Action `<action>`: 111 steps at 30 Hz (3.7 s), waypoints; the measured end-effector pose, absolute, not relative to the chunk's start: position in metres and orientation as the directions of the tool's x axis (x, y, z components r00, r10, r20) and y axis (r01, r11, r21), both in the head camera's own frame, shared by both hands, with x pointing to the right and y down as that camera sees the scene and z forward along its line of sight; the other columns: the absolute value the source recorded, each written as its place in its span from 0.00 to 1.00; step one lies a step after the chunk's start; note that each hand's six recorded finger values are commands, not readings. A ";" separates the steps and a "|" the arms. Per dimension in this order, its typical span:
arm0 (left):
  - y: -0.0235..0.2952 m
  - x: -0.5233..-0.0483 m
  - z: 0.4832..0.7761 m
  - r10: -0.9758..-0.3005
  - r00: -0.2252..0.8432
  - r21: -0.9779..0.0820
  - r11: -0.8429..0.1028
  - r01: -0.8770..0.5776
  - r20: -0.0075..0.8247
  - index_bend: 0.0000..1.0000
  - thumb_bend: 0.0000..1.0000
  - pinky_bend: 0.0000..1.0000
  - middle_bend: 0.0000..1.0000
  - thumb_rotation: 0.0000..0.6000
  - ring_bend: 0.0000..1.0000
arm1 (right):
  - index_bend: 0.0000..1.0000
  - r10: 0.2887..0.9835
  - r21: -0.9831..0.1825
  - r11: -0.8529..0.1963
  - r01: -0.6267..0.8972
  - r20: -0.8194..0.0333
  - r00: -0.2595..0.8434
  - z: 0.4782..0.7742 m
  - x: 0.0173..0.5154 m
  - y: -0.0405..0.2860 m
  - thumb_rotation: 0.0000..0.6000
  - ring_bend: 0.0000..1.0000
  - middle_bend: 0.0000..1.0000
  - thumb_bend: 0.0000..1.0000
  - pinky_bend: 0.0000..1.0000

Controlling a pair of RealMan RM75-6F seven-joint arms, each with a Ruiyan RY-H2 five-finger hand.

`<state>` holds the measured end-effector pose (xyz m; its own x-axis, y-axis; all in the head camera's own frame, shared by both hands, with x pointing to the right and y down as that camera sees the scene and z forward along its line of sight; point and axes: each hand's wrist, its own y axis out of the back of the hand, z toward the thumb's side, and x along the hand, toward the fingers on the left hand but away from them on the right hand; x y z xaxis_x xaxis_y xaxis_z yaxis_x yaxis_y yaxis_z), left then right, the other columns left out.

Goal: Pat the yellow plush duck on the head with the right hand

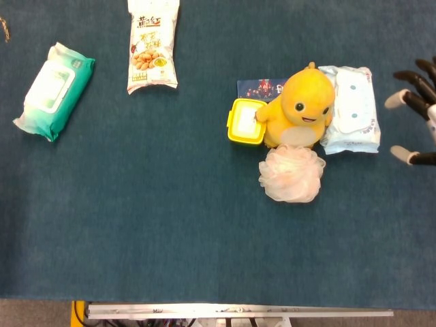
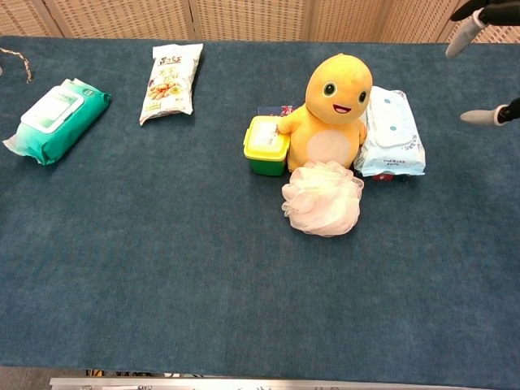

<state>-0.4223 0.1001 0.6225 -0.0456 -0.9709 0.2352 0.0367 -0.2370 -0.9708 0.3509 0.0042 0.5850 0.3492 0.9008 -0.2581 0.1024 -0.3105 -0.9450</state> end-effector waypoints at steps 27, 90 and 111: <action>0.100 -0.423 0.616 -0.972 -0.050 -0.973 -0.230 0.024 0.229 0.34 0.08 0.27 0.25 1.00 0.14 | 0.35 0.783 -0.840 -0.513 0.175 -0.375 0.496 0.618 0.260 -0.006 1.00 0.09 0.22 0.35 0.14; 0.102 -0.421 0.609 -0.972 -0.045 -0.973 -0.230 0.005 0.229 0.35 0.08 0.28 0.26 1.00 0.14 | 0.41 0.810 -0.890 -0.432 0.144 -0.313 0.496 0.678 0.201 -0.030 1.00 0.04 0.16 0.56 0.00; 0.103 -0.421 0.612 -0.970 -0.047 -0.971 -0.239 0.010 0.238 0.35 0.08 0.29 0.26 1.00 0.14 | 0.41 0.832 -0.869 -0.456 0.194 -0.338 0.441 0.686 0.219 -0.036 1.00 0.04 0.16 0.56 0.00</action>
